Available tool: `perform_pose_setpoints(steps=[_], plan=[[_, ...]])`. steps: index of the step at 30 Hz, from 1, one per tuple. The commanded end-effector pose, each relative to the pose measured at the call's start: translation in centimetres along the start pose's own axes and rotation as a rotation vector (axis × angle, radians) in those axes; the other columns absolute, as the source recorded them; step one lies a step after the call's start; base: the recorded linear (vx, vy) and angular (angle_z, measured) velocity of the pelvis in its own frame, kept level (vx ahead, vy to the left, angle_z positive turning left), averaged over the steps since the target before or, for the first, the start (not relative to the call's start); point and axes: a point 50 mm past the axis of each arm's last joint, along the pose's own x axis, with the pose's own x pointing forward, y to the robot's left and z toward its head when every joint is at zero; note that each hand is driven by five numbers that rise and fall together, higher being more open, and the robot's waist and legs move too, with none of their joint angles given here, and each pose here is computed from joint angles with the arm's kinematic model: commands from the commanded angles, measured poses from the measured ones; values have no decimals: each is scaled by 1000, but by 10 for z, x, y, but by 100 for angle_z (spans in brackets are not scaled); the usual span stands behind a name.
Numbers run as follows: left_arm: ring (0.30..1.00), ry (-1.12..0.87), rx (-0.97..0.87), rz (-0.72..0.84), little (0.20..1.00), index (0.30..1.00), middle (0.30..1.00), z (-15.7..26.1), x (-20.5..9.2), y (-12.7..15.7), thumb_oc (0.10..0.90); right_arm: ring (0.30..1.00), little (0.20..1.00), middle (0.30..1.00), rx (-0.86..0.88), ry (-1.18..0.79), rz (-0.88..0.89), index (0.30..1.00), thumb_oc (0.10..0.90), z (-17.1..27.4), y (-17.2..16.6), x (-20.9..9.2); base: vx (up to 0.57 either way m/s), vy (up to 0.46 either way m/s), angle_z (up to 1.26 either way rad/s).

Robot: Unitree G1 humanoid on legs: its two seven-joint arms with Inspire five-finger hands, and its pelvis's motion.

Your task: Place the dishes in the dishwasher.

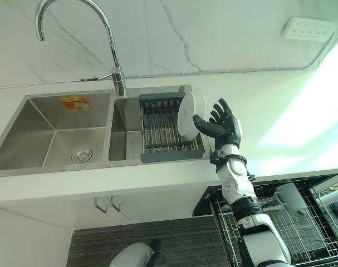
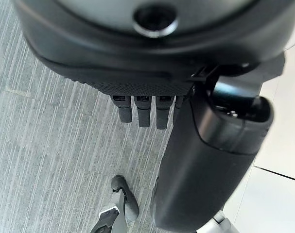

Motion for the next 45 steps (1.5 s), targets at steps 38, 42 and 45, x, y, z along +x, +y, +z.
perform_pose_setpoints(steps=[38, 42, 45], plan=[[900, 46, 106, 67, 900, 900, 900, -7, -7, 31, 800, 300, 300, 300, -163, -197, 18, 300, 400, 55, 17, 28, 5, 3, 3], [900, 35, 83, 63, 900, 900, 900, -5, -7, 31, 800, 300, 300, 300, -110, -323, 72, 300, 400, 72, 30, 24, -78, -75, 1], [900, 23, 72, 59, 900, 900, 900, -4, -7, 30, 800, 300, 300, 300, -36, -415, 136, 300, 400, 84, 45, 18, -86, -70, -1]])
